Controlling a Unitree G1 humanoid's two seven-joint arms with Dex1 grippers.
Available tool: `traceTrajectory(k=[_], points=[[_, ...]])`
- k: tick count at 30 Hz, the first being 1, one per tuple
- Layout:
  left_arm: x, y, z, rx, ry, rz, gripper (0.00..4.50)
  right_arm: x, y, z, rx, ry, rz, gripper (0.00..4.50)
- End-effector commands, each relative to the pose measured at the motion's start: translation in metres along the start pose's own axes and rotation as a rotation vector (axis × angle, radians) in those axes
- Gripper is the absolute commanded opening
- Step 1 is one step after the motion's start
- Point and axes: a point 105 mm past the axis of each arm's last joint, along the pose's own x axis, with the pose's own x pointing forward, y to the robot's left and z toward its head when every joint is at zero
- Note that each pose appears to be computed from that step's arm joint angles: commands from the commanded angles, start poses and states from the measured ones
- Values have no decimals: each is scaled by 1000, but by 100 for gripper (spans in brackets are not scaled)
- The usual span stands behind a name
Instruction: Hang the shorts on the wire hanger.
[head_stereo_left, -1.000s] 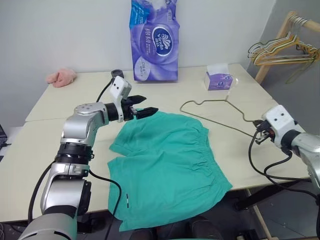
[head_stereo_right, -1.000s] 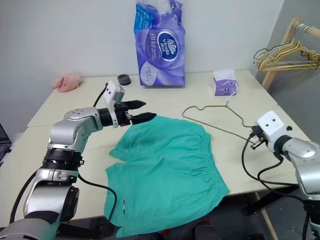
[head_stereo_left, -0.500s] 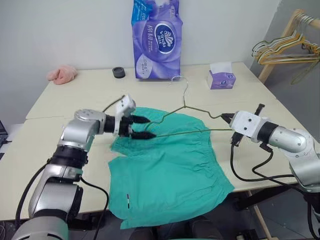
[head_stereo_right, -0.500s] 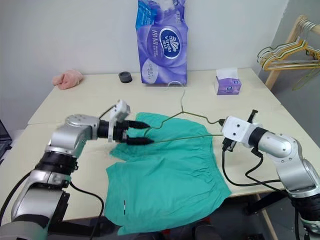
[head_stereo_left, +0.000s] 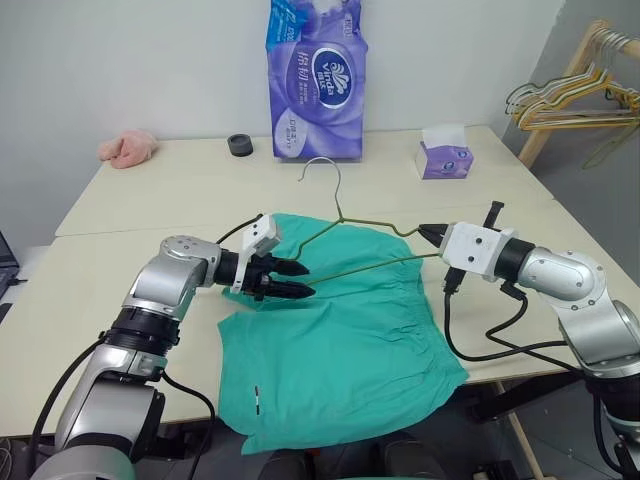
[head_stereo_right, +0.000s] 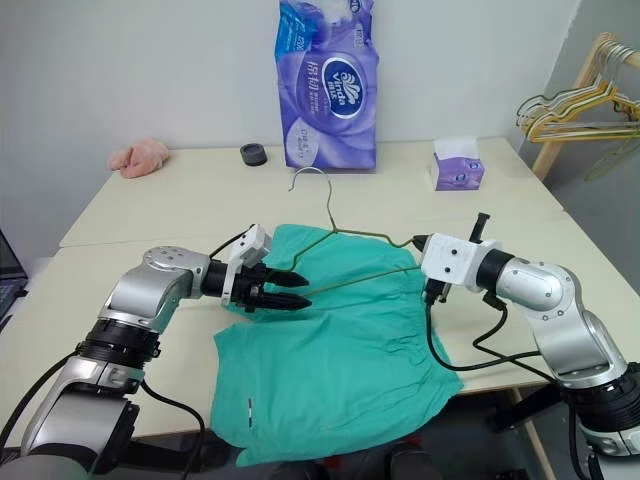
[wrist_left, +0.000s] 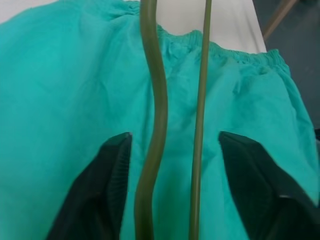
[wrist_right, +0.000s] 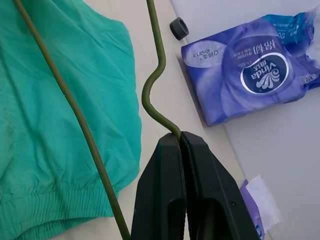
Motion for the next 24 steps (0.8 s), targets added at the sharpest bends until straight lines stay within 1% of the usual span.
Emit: traceTrajectory(k=[1,4,6,7,9,10,11,14,16,18,21,24], points=[[-1,-7,9,37,-17,-28,167,-3,-14,20,-63,-67,-53,0],[1,-10,9,33,-19,-38,75,-3,-14,21,-74,-74,-48,0],[2,-12,8,32,-20,-39,14,-4,-6,21,-76,-77,-3,0],[3,-12,8,31,-20,-39,3,-5,-2,23,-73,-86,25,0],[5,-12,8,31,-22,-34,3,-7,3,25,-64,-99,50,0],[5,-12,8,33,-23,-29,0,-8,5,25,-57,-100,66,49],[6,-12,8,37,-23,-25,0,-9,6,25,-55,-100,76,70],[8,-11,10,56,-21,-4,0,-12,7,25,-54,-92,95,168],[9,-8,11,78,-17,25,0,-19,9,19,-14,-44,158,235],[9,-8,12,85,-18,26,0,-26,10,12,67,2,210,306],[9,-14,10,109,3,1,0,-32,7,4,135,57,232,408],[9,-21,6,159,47,-26,0,-35,0,-7,145,114,236,408]])
